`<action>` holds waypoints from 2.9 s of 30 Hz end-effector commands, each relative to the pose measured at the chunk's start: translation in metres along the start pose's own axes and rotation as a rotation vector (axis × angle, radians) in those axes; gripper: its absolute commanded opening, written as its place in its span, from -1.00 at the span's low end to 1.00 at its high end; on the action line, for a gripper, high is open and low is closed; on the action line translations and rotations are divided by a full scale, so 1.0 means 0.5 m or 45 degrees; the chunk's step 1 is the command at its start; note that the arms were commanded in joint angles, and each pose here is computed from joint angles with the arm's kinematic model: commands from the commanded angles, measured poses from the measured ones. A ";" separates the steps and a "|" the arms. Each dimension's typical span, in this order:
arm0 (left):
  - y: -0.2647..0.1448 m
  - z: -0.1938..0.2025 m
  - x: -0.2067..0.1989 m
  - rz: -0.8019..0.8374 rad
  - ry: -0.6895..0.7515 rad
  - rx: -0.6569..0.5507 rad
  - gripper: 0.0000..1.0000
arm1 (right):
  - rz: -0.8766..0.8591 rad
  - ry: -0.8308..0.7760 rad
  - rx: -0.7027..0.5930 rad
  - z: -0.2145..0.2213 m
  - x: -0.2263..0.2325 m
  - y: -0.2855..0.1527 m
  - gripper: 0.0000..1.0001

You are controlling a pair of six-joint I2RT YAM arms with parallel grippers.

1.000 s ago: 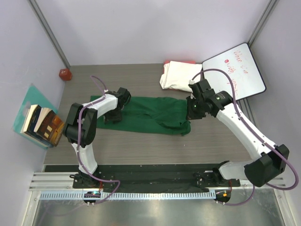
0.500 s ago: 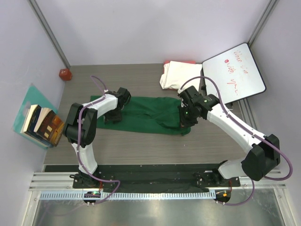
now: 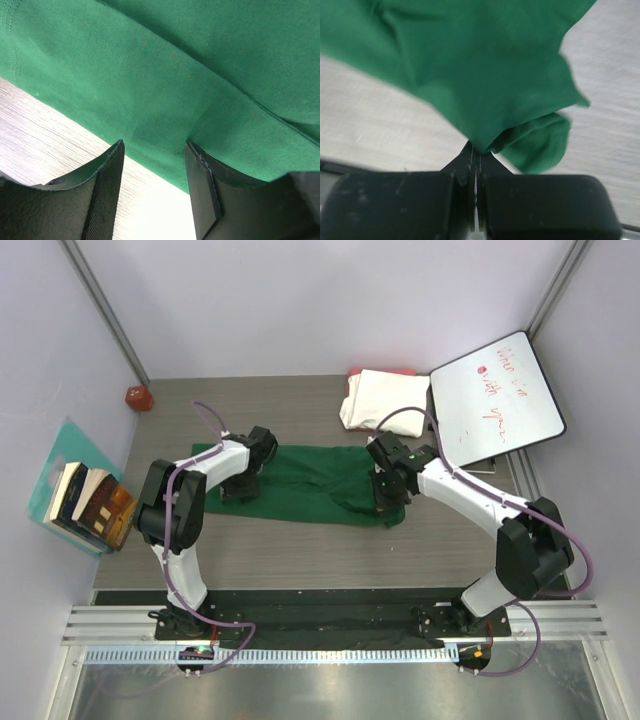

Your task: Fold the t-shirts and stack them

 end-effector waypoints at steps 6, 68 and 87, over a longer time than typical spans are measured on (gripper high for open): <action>0.001 0.024 0.007 0.023 0.021 0.049 0.01 | 0.211 -0.009 -0.145 -0.079 -0.026 0.090 -0.98; -0.150 -0.015 -0.091 0.293 0.018 -0.129 0.28 | 0.274 0.287 -0.241 0.071 -0.049 0.059 0.08; -0.135 0.075 -0.197 0.333 0.191 -0.055 0.23 | 0.336 0.165 -0.277 0.021 -0.043 0.127 0.07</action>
Point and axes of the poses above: each gripper's point midway between its finger pads, its own y axis out along the fingers, its own x axis along the line the jaws close on, z = x × y, the point moved 3 cm from there along -y, back along the fingers
